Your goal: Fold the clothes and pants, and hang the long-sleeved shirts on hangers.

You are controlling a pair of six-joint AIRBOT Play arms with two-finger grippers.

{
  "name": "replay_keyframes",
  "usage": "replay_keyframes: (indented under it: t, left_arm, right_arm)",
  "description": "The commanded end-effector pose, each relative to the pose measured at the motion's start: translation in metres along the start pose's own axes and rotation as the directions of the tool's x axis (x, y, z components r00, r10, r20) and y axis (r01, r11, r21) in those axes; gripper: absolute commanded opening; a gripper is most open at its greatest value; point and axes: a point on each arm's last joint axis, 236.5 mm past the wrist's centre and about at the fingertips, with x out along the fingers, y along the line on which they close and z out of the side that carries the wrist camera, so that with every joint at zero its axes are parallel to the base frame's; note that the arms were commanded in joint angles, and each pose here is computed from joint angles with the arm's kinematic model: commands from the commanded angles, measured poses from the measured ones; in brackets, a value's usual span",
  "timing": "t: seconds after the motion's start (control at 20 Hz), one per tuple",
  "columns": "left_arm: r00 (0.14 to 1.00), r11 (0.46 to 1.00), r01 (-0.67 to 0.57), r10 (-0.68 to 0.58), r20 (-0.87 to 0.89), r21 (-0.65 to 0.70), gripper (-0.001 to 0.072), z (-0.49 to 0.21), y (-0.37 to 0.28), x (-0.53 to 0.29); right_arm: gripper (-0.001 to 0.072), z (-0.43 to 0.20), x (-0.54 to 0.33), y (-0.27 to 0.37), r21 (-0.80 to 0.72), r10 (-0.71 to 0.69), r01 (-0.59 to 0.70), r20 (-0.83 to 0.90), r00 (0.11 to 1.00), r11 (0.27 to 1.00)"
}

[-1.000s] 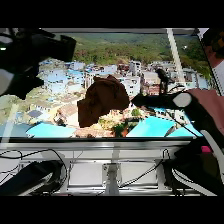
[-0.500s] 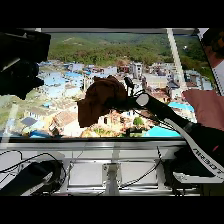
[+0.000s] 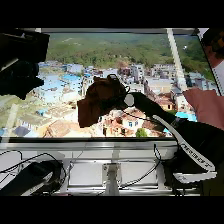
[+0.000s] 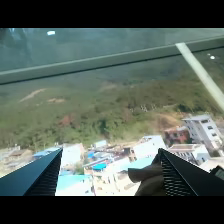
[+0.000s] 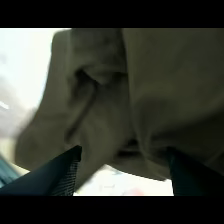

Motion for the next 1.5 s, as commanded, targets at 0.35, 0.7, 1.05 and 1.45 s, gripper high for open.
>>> replay_keyframes:
  t: [0.35, 0.7, 1.05, 1.45]
  left_arm:
    - [1.000, 1.000, -0.002, 0.002, 0.000, 0.000, 0.0687, 0.000, 0.001, 0.000]
    - [1.000, 1.000, -0.002, 0.002, 0.000, 0.000, 0.0687, 0.000, 0.001, 0.000]
    - [1.000, 1.000, -0.001, 0.001, 0.000, 0.000, 0.0688, 0.000, 0.001, 0.000]
    - [0.993, 1.000, -0.019, 0.019, -0.120, 0.002, 0.0687, -0.029, 0.005, -0.002]
  right_arm:
    - [0.0552, -0.011, 0.020, -0.034, -0.439, -0.257, 0.222, -0.021, 0.966, 0.871]
    - [0.0049, -0.008, 0.025, -0.056, -0.409, -0.346, 0.301, -0.039, 0.938, 0.862]
    - [0.0014, 0.045, -0.036, -0.075, -0.412, -0.451, 0.415, 0.012, 0.892, 0.811]
    - [0.0014, 0.128, -0.232, -0.120, -0.157, -0.537, 0.593, 0.290, 0.792, 0.790]
